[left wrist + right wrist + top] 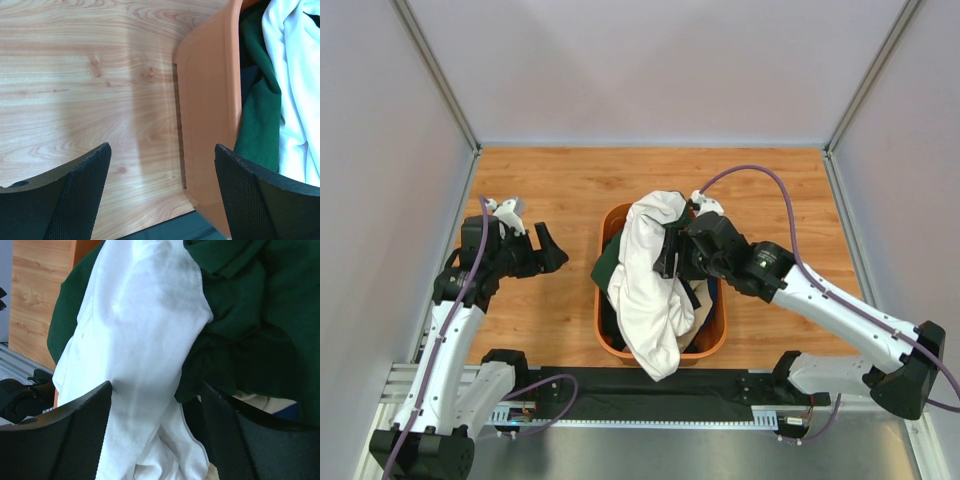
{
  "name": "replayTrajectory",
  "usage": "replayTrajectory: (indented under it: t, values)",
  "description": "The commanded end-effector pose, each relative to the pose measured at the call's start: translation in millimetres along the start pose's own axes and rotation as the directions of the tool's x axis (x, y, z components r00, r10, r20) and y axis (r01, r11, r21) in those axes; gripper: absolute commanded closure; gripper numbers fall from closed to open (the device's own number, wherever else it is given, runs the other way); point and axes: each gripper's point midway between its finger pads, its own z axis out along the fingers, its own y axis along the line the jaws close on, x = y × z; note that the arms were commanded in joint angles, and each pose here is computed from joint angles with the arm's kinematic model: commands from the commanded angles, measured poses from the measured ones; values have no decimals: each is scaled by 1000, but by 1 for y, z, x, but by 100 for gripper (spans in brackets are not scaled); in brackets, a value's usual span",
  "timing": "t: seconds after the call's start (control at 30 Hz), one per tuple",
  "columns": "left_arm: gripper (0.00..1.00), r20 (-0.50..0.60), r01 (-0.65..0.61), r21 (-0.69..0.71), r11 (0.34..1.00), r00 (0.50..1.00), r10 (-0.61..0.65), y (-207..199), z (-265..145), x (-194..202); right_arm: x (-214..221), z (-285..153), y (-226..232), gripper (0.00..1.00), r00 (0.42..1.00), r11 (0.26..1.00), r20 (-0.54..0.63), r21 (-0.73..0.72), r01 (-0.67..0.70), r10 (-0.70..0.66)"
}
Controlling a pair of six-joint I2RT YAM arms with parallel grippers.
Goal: Fold and stack the t-shirts
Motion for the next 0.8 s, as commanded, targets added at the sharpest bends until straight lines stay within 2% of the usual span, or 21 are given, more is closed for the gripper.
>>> replayTrajectory:
  t: [0.0,0.03,0.1,0.13,0.17,0.23,0.27,0.4,0.47,0.5,0.53,0.6,0.63,0.77]
  values:
    - [10,13,-1,11,1000,1000,1,0,2,-2,-15,2,25,29,999,996,39,-88,0,3]
    - [10,12,-1,11,1000,1000,1,0,2,-2,-13,6,26,32,1000,996,27,-86,4,-2]
    - [10,16,-3,14,1000,1000,3,-1,1,-3,-14,9,30,49,1000,995,23,-101,12,-9]
    - [10,17,-3,13,1000,1000,3,0,2,-3,-14,11,33,58,1000,994,18,-109,13,-11]
    - [12,17,-1,13,1000,1000,1,0,2,-3,-15,11,35,78,1000,993,18,-115,16,-14]
    - [13,18,-3,10,1000,1000,3,0,2,-3,-27,3,40,95,998,992,54,-121,38,-32]
    - [15,18,-3,10,1000,1000,3,0,1,-3,-34,-2,42,100,996,992,74,-118,48,-40]
    - [22,23,-12,24,1000,1000,12,-4,0,-5,-79,-48,49,100,976,988,185,-83,134,-117]
    - [23,19,-16,27,1000,1000,15,-8,-2,-4,-118,-88,53,100,940,983,302,-49,180,-157]
    - [23,14,-29,42,999,1000,28,-15,-2,-4,-122,-105,43,100,932,982,316,-6,190,-178]
    - [23,8,-33,48,998,999,33,-18,-3,-3,-140,-125,32,100,903,979,379,63,195,-204]
    - [21,-8,-53,77,996,999,54,-34,-2,-2,-159,-173,16,100,860,980,472,113,162,-196]
    - [21,-14,-63,83,995,998,64,-39,-2,-1,-169,-190,-2,100,828,975,522,187,123,-204]
    - [19,-57,-95,117,989,993,102,-64,8,4,-174,-249,-55,100,736,955,651,295,-17,-188]
